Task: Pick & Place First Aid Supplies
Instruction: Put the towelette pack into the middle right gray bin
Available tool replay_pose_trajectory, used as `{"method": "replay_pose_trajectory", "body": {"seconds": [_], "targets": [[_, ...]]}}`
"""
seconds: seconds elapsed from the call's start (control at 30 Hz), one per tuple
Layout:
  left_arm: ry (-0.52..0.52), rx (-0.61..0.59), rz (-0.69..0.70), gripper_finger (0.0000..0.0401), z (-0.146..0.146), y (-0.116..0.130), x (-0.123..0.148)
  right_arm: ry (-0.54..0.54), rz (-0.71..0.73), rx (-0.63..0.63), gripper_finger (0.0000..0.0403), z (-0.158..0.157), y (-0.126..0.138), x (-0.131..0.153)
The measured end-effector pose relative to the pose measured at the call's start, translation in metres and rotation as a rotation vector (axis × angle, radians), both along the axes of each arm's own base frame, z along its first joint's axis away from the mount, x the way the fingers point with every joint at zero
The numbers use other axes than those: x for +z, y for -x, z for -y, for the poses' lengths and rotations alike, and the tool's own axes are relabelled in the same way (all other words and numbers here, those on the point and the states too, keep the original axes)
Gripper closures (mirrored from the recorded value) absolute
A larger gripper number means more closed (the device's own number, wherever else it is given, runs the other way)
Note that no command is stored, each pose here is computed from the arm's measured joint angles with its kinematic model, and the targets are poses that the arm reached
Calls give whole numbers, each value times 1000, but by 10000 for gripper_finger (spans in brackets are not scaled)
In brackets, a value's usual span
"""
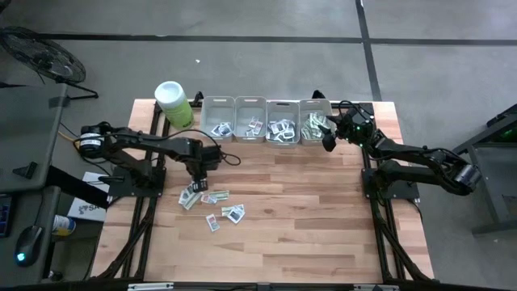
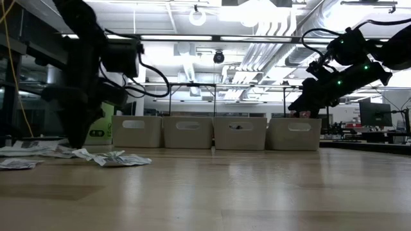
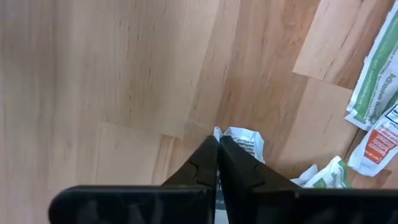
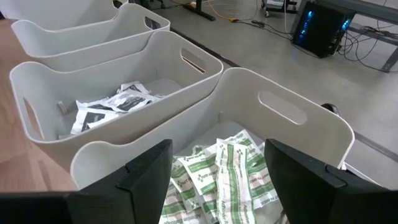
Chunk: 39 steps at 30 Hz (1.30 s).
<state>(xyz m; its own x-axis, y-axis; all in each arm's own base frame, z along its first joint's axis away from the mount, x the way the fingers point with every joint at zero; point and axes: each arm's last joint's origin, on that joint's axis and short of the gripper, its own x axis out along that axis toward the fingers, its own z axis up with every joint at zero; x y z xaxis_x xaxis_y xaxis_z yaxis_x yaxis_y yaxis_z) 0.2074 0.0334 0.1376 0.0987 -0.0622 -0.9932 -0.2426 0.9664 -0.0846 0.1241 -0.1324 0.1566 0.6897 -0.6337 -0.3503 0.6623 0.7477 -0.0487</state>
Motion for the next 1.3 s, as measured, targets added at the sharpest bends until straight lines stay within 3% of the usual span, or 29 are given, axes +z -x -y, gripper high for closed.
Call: {"method": "replay_pose_trajectory", "body": {"seconds": [0.13, 0.3, 0.5, 0.77, 1.03, 1.3], "targets": [[-42, -6, 46, 399, -3, -16, 17, -6, 3, -3, 153, 0, 0, 0], [-132, -22, 216, 400, -9, -41, 43, -24, -13, -3, 153, -1, 1, -2], [-299, -48, 544, 400, -17, -74, 72, -38, -11, -7, 153, -1, 1, -3], [-601, -50, 1043, 401, -27, -108, 114, -30, -9, -6, 153, -1, 1, -2], [-688, -23, 1310, 401, -47, -132, 110, -17, 2, -6, 153, 0, 0, -1], [-644, 54, 1297, 401, -71, -164, 78, -6, 11, -9, 153, 0, 0, 0]]}}
